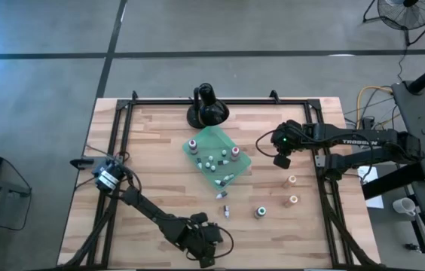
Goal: Pick & Place food coloring
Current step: Put the small black food coloring bottle into the green bin
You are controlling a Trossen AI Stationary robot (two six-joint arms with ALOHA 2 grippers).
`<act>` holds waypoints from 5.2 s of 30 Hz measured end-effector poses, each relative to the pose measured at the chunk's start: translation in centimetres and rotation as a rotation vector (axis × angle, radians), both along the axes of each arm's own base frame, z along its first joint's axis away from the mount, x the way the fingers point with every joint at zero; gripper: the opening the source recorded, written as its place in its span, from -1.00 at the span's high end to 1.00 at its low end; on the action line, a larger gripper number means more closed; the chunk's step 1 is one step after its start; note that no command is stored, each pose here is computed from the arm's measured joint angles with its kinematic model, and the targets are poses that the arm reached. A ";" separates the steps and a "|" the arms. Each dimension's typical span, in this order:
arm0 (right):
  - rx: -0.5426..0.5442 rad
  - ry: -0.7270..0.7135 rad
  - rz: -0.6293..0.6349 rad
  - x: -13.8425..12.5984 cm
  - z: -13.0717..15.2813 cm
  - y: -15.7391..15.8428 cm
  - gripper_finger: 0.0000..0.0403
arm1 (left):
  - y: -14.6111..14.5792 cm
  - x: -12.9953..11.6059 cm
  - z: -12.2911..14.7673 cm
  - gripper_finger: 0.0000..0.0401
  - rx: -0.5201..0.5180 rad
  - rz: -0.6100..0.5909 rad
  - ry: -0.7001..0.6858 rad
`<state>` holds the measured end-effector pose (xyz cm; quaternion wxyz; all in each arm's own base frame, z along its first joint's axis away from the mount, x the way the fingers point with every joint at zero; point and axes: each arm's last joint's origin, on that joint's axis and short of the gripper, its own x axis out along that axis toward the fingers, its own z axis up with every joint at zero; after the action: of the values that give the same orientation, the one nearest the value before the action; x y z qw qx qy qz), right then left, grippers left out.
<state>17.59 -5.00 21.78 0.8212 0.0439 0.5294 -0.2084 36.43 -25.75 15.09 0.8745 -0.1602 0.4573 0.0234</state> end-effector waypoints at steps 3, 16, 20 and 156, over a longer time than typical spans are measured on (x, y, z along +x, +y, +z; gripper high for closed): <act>0.000 0.000 0.000 0.0 0.0 0.0 0.81 | 0.0 0.0 0.0 0.55 -0.008 0.011 0.001; 0.000 -0.001 0.001 0.0 0.0 0.0 0.81 | 0.5 -0.1 -0.3 0.59 0.012 0.078 0.035; -0.001 -0.001 0.001 0.0 0.0 0.0 0.81 | 0.7 -0.1 -0.3 0.69 0.021 0.083 0.038; 0.028 -0.024 -0.069 0.0 -0.2 0.0 0.81 | 14.8 -9.2 -4.4 0.26 -0.573 0.343 1.261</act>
<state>17.57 -4.99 21.60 0.8190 0.0760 0.5208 -0.2286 27.27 -10.97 10.70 0.3510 -0.4093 0.8324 0.1278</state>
